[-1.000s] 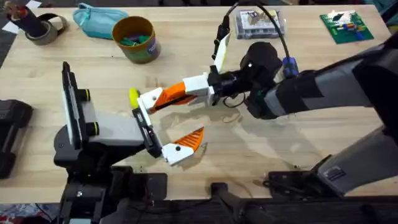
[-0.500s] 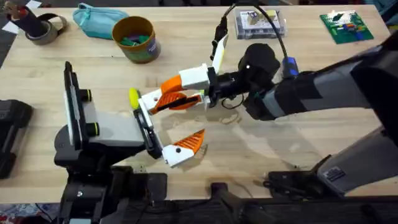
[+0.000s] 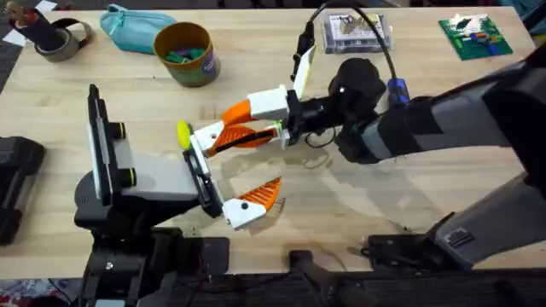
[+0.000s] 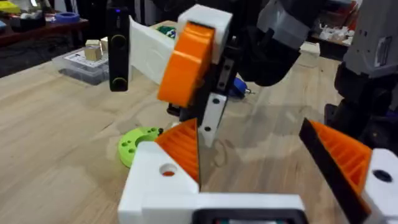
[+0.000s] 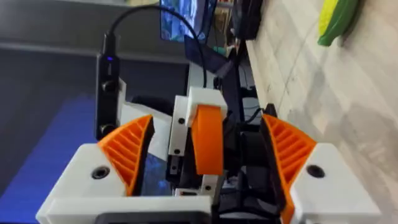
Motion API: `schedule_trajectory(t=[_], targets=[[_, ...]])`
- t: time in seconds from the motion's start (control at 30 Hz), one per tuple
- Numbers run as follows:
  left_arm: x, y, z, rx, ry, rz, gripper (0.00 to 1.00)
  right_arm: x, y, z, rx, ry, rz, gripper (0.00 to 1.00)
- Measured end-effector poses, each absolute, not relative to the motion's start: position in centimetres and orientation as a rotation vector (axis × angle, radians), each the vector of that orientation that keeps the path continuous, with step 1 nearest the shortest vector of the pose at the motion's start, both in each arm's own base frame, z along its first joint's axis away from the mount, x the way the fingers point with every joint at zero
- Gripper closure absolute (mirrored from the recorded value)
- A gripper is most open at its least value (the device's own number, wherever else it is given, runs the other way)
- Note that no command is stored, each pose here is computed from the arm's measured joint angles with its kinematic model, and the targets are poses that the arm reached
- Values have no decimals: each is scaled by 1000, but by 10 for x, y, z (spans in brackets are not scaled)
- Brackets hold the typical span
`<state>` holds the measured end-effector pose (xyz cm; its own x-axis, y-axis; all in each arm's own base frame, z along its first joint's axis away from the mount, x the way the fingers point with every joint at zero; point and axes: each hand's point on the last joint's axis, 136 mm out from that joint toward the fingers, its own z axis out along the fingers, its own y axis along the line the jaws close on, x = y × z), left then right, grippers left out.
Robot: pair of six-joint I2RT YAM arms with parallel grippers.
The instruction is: Pick up the gripper from the table and insert it into the empty holder that is missing its gripper. Then pick up a screw, insert it into the mounting hole, and use the screwdriver to tighten it. Finally, clean up the table by picking up the vegetable and placing it into the bucket.
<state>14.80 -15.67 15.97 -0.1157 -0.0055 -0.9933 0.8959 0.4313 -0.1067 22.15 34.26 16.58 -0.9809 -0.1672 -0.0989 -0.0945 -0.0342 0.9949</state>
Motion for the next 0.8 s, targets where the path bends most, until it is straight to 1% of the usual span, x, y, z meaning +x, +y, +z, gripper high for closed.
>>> schedule_trajectory(t=[0.2,0.37,0.5,0.57,0.67,0.8], targets=[[148,-157,160,830,1485,-941,14,252,321,166,241,-2219,-2271,7],[148,-157,160,830,1485,-941,14,287,293,166,206,-2331,-2360,7],[148,-157,160,830,1485,-941,15,320,282,175,235,-2446,-2443,7],[148,-157,160,831,1484,-941,14,339,283,175,221,-2517,-2417,6],[148,-157,160,831,1484,-942,14,364,286,163,152,-2648,-2286,6],[147,-157,160,833,1484,-944,14,382,284,147,161,-2819,-2094,6]])
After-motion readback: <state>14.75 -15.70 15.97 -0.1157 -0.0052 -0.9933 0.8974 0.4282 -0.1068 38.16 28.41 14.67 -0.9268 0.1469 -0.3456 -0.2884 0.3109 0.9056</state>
